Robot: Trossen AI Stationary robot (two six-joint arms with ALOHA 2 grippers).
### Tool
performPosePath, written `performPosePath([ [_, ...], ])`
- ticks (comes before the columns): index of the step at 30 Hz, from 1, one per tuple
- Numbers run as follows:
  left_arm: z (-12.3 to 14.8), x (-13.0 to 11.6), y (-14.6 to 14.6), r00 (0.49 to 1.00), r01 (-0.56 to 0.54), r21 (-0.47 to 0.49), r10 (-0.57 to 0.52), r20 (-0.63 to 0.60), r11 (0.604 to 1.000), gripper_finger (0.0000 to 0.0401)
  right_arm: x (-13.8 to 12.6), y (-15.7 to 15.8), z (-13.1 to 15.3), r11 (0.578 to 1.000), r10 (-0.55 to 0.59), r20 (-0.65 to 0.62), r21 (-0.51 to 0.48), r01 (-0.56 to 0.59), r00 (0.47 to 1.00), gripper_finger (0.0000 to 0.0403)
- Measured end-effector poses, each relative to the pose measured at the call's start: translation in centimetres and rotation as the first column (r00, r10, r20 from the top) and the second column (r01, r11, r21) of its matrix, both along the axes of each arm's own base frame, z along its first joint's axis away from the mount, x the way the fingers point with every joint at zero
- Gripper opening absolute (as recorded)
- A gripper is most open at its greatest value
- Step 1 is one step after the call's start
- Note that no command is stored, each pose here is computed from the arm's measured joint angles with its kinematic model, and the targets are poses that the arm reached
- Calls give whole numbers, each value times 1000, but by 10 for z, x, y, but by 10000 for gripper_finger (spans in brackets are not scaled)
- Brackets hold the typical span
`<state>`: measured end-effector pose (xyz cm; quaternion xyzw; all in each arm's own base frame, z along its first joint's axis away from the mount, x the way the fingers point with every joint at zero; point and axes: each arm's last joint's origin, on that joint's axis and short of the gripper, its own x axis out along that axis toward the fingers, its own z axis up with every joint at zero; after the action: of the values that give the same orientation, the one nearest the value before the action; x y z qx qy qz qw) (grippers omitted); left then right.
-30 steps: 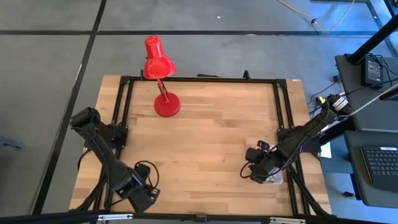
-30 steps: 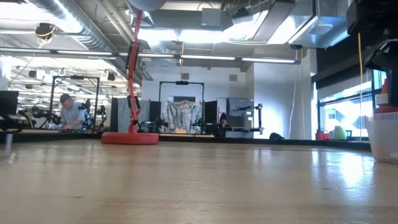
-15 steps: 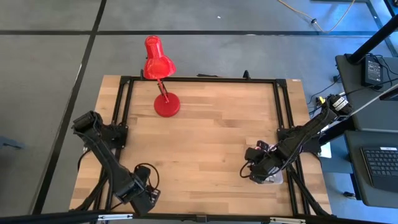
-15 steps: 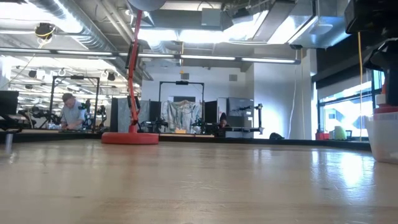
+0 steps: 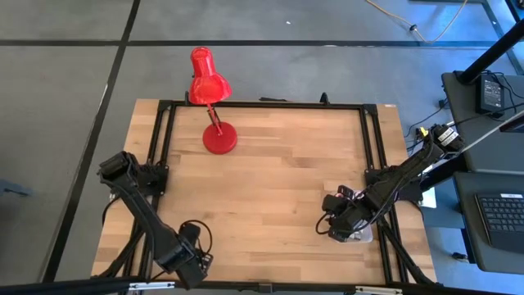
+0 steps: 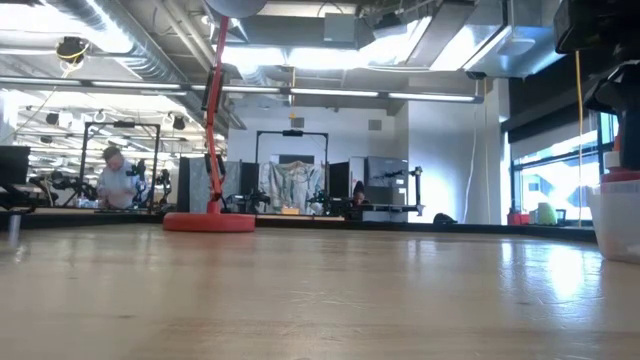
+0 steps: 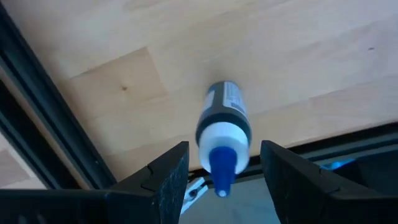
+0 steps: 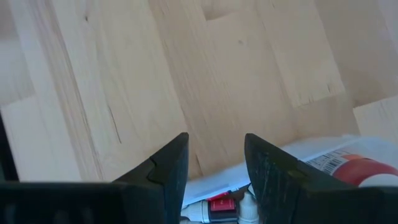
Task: Pick & Place food coloring
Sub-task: Put the big blue bottle into the transparent container
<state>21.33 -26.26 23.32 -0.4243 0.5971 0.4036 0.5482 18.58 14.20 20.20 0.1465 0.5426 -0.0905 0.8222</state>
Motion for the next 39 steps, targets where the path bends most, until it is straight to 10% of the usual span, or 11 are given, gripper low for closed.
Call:
performPosePath([
  [39, -7, 7, -1, 995, 62, 52, -66, 69, 997, 115, 0, 0, 0, 1000, 15, 4, -3, -15, 1000, 158],
])
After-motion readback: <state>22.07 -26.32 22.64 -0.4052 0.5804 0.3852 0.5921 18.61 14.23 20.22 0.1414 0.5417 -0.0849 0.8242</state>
